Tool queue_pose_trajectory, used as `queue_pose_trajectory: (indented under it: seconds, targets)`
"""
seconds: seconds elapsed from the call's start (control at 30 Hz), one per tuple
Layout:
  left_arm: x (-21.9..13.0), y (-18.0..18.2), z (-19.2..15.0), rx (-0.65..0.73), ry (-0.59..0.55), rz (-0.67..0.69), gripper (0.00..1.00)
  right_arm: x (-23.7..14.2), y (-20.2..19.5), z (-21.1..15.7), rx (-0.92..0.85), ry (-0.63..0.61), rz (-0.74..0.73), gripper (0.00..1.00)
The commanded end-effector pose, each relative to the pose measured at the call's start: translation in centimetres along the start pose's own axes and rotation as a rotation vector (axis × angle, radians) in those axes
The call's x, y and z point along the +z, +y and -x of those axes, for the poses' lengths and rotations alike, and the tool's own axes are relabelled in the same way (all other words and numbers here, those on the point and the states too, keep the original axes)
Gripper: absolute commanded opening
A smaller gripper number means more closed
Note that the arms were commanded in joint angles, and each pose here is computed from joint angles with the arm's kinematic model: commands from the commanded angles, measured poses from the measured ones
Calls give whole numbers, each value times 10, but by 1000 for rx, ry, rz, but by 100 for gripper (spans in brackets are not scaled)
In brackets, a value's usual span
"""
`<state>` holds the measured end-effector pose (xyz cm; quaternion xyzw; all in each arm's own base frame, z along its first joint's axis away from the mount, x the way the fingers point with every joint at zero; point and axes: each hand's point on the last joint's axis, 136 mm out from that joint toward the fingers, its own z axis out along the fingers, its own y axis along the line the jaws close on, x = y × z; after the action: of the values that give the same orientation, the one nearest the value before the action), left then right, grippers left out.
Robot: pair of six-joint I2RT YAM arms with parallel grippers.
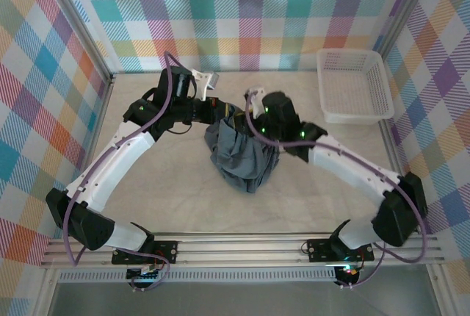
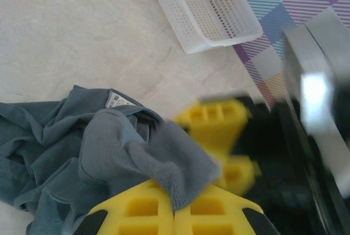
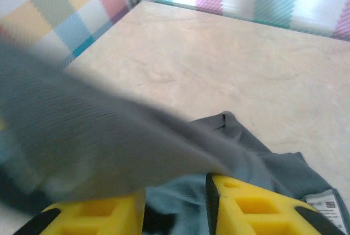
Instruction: Fold the inside-out t-shirt
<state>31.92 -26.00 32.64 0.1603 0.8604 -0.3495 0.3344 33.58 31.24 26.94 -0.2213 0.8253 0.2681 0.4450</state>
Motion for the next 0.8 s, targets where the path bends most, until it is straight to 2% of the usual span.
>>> queue_pose_trajectory:
  seconds: [0.0,0.13,0.4,0.47,0.53,0.6,0.63,0.67,0.7,0.77]
  targets:
    - [-6,-15,1,10,-2,-54,0,-1,34,-6,17,118,188,46]
    - [-3,-9,-4,3,5,-36,0,-7,48,7,10,20,282,56]
    - [-1,-5,-7,11,9,-17,0,-19,77,4,-56,13,470,65]
    - [-2,-6,-6,15,9,-23,0,-16,71,2,-67,17,434,65]
    - [-3,-8,-4,18,5,-29,0,-5,48,3,-55,25,291,56]
    - [-5,-5,-1,28,-8,-6,0,3,12,4,-25,43,80,36]
    - [-8,-2,1,40,-17,22,0,2,-2,4,-4,56,21,21]
    - [-11,6,1,51,-22,74,0,-1,-7,5,21,63,22,8]
    - [-15,16,1,62,-32,134,0,-5,-5,5,42,65,70,0]
    - [-21,48,-2,105,-37,304,0,-21,27,5,71,75,326,0]
